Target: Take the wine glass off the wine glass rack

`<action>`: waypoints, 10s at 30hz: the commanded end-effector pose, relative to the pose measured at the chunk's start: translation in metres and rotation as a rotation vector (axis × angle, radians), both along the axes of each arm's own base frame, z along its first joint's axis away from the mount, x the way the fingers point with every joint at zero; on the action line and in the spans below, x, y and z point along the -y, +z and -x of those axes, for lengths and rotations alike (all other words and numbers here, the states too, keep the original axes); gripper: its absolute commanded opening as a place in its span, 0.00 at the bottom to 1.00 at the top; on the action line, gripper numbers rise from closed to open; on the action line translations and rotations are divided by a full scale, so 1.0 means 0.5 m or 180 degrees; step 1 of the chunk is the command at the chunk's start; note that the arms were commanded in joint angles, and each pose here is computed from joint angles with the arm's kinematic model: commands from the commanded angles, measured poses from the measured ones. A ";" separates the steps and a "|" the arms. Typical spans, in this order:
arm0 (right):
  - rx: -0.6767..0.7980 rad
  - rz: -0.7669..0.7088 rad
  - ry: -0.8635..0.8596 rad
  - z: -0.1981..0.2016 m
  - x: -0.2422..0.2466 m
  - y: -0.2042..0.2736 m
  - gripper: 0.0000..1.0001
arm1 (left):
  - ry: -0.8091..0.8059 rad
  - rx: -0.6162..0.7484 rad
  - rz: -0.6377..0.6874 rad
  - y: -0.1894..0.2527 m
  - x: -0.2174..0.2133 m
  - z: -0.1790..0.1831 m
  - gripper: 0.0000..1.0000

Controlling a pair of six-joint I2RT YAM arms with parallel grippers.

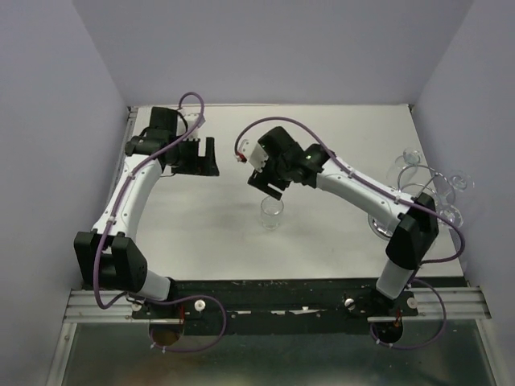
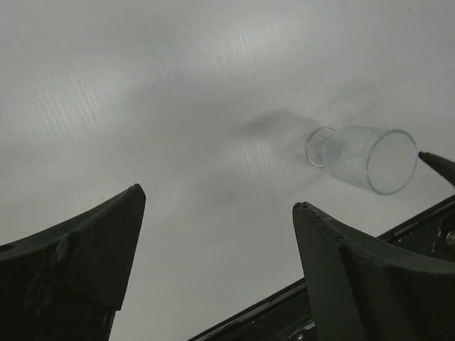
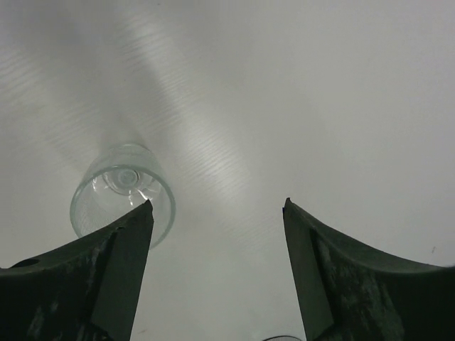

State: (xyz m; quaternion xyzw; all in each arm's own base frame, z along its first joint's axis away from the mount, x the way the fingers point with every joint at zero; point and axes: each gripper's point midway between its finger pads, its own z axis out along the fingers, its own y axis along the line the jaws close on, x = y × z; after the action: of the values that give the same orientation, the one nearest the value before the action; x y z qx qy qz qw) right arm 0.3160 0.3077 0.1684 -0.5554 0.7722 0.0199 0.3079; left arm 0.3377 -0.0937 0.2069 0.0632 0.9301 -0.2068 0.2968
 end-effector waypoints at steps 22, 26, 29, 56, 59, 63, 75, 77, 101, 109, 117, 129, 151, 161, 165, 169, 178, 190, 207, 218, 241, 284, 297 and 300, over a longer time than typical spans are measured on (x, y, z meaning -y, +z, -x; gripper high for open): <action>0.1773 -0.2393 -0.2188 -0.051 0.462 0.571 0.89 | -0.2476 0.0207 -0.1426 -0.070 0.350 0.071 0.70; 0.1789 -0.2378 -0.2281 -0.044 0.491 0.558 0.89 | -0.2609 0.0149 -0.1312 -0.078 0.377 0.071 0.62; 0.1796 -0.2365 -0.2369 -0.040 0.509 0.548 0.89 | -0.2713 0.0041 -0.1268 -0.098 0.386 0.085 0.55; 0.1753 -0.2428 -0.2525 -0.039 0.544 0.535 0.88 | -0.2639 -0.0107 -0.1232 -0.159 0.393 0.045 0.00; 0.1782 -0.2412 -0.2546 -0.036 0.551 0.536 0.88 | -0.2347 -0.0157 -0.1218 -0.145 0.351 -0.010 0.00; 0.1794 -0.2394 -0.2569 -0.031 0.557 0.533 0.88 | -0.1692 -0.0164 -0.1085 -0.111 0.254 -0.124 0.00; 0.1695 -0.2355 -0.2568 -0.041 0.557 0.513 0.88 | -0.0607 -0.0130 -0.1198 -0.106 0.034 -0.280 0.00; 0.1668 -0.2345 -0.2561 -0.042 0.556 0.510 0.88 | -0.0564 -0.0170 -0.1227 -0.116 0.021 -0.284 0.00; 0.1404 -0.2316 -0.2459 -0.075 0.533 0.483 0.88 | -0.0361 0.0032 -0.0530 -0.092 0.010 -0.362 0.46; 0.1419 -0.2276 -0.2454 -0.082 0.535 0.489 0.88 | -0.0148 0.0478 -0.0613 0.015 -0.012 -0.365 0.54; 0.1538 -0.2170 -0.2469 -0.082 0.549 0.499 0.88 | -0.0143 0.1478 -0.0295 0.223 0.013 -0.352 0.63; 0.1442 -0.1809 -0.2574 -0.024 0.576 0.495 0.88 | -0.1722 0.2380 0.0746 0.321 0.305 -0.108 0.74; 0.1265 -0.0559 -0.3795 0.125 0.784 0.468 0.88 | -0.3395 0.3027 0.1926 0.309 0.801 0.117 0.96; 0.0222 -0.0651 -0.4194 0.176 0.795 0.305 0.64 | -0.3396 0.2747 0.1978 0.258 0.811 0.154 0.94; -0.0002 -0.0720 -0.4141 0.172 0.779 0.266 0.57 | -0.3460 0.2738 0.1795 0.236 0.786 0.168 0.93; -0.0076 -0.0731 -0.4128 0.165 0.776 0.249 0.54 | -0.3463 0.2682 0.1710 0.219 0.771 0.175 0.93; 0.0020 -0.0747 -0.4094 0.140 0.784 0.260 0.43 | -0.3435 0.2649 0.1691 0.214 0.773 0.171 0.93; 0.0093 -0.0727 -0.4083 0.123 0.793 0.262 0.32 | -0.3407 0.2556 0.1713 0.204 0.776 0.169 0.93; 0.0093 -0.0720 -0.4107 0.113 0.798 0.263 0.27 | -0.3377 0.2477 0.1706 0.189 0.777 0.167 0.93; 0.0156 -0.0805 -0.4014 0.111 0.789 0.279 0.01 | -0.3366 0.2427 0.1735 0.188 0.783 0.165 0.93; 0.0360 -0.1560 -0.2965 0.057 0.686 0.379 0.01 | -0.3334 0.2363 0.1711 0.178 0.786 0.160 0.93; 0.0872 -0.1317 -0.2120 -0.099 0.585 0.420 0.01 | -0.3268 0.2337 0.1531 0.147 0.767 0.148 0.93; 0.0668 -0.1311 -0.2046 -0.075 0.561 0.381 0.01 | -0.3092 0.2270 0.1422 0.125 0.745 0.115 0.92; 0.0567 -0.1350 -0.1990 -0.056 0.550 0.368 0.02 | -0.3074 0.2275 0.1433 0.125 0.745 0.112 0.92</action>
State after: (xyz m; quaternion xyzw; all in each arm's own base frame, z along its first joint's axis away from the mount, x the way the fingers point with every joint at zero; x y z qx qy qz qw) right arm 0.3382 0.0243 0.3037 -0.1998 0.9040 0.0397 0.3759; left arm 0.2758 -0.4701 0.2657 0.4842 0.5720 -0.4799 0.4561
